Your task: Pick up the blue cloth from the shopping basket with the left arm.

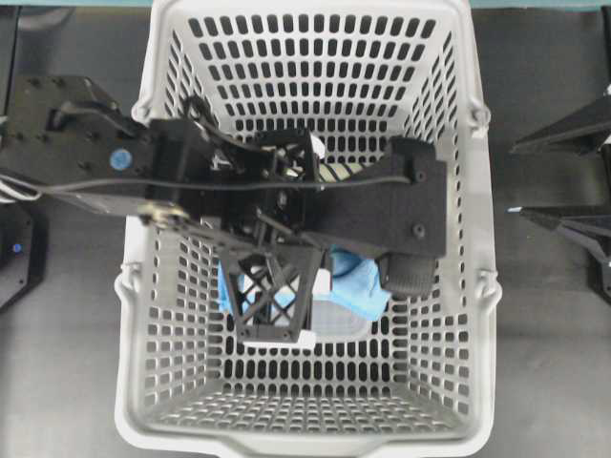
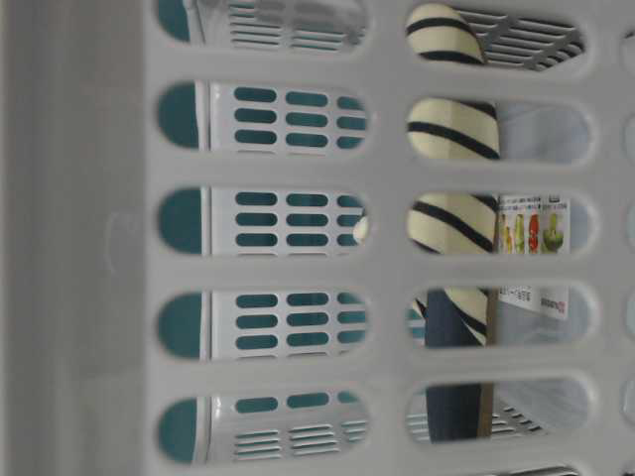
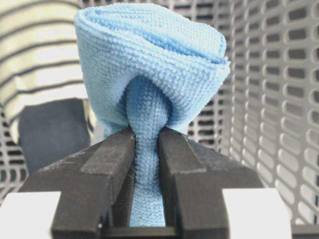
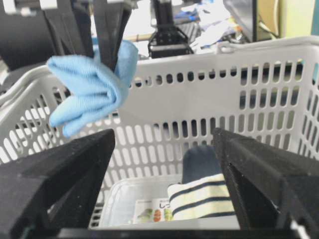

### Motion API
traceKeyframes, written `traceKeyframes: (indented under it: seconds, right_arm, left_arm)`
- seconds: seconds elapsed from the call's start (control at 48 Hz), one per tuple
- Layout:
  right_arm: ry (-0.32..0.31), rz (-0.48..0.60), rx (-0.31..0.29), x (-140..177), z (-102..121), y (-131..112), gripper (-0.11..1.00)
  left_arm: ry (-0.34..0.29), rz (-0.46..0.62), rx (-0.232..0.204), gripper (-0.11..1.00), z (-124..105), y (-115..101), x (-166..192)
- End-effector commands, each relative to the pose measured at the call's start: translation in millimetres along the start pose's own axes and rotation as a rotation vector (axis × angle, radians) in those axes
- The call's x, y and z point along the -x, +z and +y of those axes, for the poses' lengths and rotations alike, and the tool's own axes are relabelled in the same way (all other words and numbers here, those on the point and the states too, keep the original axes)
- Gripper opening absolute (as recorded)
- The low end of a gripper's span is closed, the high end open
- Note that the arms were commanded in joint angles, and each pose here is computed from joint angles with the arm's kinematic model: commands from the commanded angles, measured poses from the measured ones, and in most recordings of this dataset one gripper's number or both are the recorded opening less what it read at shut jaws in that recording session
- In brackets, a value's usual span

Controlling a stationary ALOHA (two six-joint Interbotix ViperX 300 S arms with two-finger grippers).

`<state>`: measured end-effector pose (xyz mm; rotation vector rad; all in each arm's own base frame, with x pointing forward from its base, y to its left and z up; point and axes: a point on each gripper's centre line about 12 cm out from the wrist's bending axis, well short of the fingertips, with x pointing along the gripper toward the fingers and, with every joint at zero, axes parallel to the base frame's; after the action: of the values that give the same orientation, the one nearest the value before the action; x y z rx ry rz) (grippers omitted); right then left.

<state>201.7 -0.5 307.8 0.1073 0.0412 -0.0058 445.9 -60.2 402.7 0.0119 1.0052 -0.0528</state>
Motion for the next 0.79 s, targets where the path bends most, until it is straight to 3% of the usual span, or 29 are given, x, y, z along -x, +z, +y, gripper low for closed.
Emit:
traceKeyframes:
  seconds: [0.0, 0.771]
  right_arm:
    - [0.005, -0.018, -0.003, -0.8, 1.2, 5.5, 0.77]
    - [0.005, -0.021, -0.012, -0.5, 1.2, 6.0, 0.77]
  left_arm:
    - [0.005, -0.036, 0.004, 0.12, 3.6, 3.7, 16.7]
    - [0.014, -0.021, 0.015, 0.12, 9.3, 2.2, 14.4]
